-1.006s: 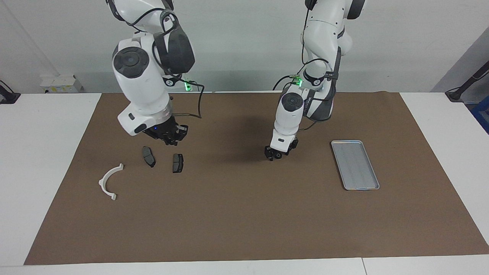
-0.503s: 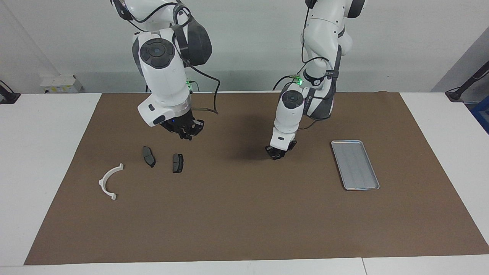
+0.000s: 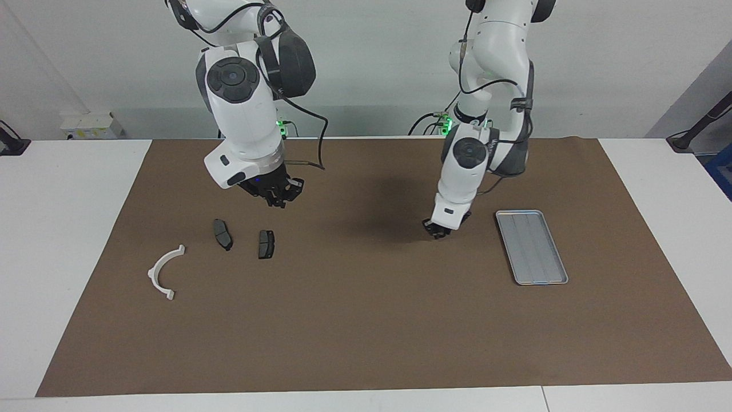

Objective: Pick bearing gear from pile to tray
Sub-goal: 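Move the left gripper's gear to the tray while the right gripper brings another, then open the left gripper in the tray while the right gripper places a gear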

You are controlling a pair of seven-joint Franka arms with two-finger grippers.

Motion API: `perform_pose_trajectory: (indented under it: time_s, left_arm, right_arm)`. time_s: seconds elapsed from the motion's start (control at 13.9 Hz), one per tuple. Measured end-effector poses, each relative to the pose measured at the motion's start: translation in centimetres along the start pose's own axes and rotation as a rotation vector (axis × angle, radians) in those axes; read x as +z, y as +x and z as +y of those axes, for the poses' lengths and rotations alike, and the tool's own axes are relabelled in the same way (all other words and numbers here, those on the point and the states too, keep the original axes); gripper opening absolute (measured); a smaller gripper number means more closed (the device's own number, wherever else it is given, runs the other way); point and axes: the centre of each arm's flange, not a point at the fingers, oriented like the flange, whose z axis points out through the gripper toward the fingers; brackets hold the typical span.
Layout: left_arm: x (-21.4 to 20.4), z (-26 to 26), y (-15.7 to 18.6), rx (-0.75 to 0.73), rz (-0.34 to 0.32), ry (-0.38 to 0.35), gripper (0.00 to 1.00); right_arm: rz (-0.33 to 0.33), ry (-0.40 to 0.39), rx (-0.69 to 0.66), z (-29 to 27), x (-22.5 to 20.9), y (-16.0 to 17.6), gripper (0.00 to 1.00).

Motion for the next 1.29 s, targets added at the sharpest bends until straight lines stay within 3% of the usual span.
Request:
perform_pose_trajectory:
  time_s: [0.29, 0.57, 0.86, 1.15, 1.29]
  left_arm:
    - [-2.1, -12.2, 5.3, 0.136, -0.017, -0.006, 0.35]
    - [-0.4, -19.3, 6.7, 0.237, -0.046, -0.010, 0.35]
    - [1.8, -21.2, 6.2, 0.237, -0.033, -0.014, 0.35]
    - [2.7, -21.3, 5.6, 0.227, -0.034, -0.026, 0.35]
    - [3.4, -21.3, 5.0, 0.203, -0.017, -0.053, 0.35]
  right_arm:
    - [-0.006, 0.011, 0.072, -1.5, -0.1, -0.8, 0.24]
    - [-0.004, 0.049, 0.252, -11.7, -0.6, -7.5, 0.24]
    - [0.028, 0.083, 0.354, -21.7, 3.0, -12.7, 0.24]
    - [0.034, 0.060, 0.372, -25.9, 9.9, -12.3, 0.24]
    - [0.067, 0.050, 0.388, -28.3, 14.2, -12.2, 0.24]
